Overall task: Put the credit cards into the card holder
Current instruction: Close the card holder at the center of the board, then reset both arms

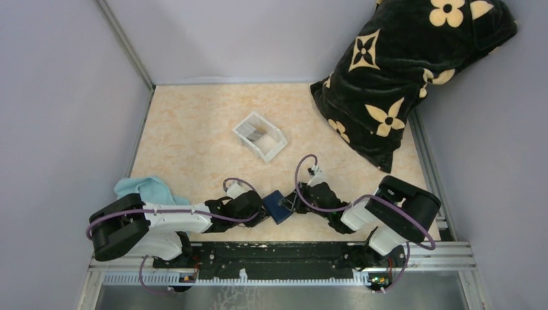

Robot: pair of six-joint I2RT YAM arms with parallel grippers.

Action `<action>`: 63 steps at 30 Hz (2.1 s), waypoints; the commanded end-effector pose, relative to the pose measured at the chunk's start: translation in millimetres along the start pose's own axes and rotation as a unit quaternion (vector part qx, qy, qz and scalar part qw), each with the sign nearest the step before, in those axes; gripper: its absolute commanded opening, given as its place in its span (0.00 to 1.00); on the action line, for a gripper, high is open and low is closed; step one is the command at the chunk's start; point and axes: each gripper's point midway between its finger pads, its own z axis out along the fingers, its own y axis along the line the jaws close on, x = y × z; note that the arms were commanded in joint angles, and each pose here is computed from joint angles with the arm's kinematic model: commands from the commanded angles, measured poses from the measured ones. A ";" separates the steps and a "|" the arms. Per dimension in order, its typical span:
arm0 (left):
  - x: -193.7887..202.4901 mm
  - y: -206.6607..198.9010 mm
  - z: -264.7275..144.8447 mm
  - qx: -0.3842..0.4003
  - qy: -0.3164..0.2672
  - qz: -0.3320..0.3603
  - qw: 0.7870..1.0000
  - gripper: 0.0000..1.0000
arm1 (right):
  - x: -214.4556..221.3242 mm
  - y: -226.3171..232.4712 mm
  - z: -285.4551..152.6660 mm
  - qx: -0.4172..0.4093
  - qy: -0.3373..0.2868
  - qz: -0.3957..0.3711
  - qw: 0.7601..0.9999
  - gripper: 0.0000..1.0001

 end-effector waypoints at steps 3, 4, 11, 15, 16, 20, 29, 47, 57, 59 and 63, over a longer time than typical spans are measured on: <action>1.3 103.1 4.7 -0.162 0.006 0.077 0.984 0.19 | 77.5 -67.6 -25.8 0.130 0.145 -0.052 0.979 0.05; 1.3 102.9 4.8 -0.161 0.006 0.077 0.984 0.19 | 78.7 -68.9 -26.5 0.134 0.146 -0.053 0.979 0.04; 1.0 102.0 4.6 -0.160 0.006 0.077 0.984 0.19 | 74.4 -61.2 -25.1 0.134 0.134 -0.053 0.980 0.09; -4.0 96.9 0.5 -0.154 -0.005 0.078 0.985 0.20 | 53.7 -34.8 -20.1 0.109 0.107 -0.058 0.987 0.29; -5.8 96.7 -0.2 -0.154 -0.009 0.077 0.985 0.20 | 48.3 -30.2 -20.1 0.107 0.101 -0.062 0.987 0.34; -14.0 92.6 -0.6 -0.149 -0.027 0.076 0.986 0.20 | 22.3 -18.7 -24.2 0.122 0.070 -0.093 0.986 0.48; -35.5 67.0 2.7 -0.134 -0.063 0.101 0.984 0.20 | -32.2 -5.8 -31.1 0.171 0.007 -0.156 0.973 0.53; -137.2 -6.8 -69.9 -0.095 -0.267 0.165 0.945 0.61 | -136.2 -10.3 -95.1 0.326 -0.131 -0.245 0.903 0.75; -208.3 -77.5 -95.7 -0.015 -0.375 0.246 0.894 1.00 | -151.2 -16.5 -118.6 0.365 -0.166 -0.221 0.889 0.84; -218.3 -91.0 -105.2 0.033 -0.391 0.268 0.880 1.00 | -155.3 -12.2 -121.2 0.360 -0.176 -0.217 0.890 0.85; -228.9 -96.6 -119.7 0.072 -0.413 0.295 0.859 1.00 | -162.9 -5.8 -127.3 0.349 -0.201 -0.202 0.893 0.86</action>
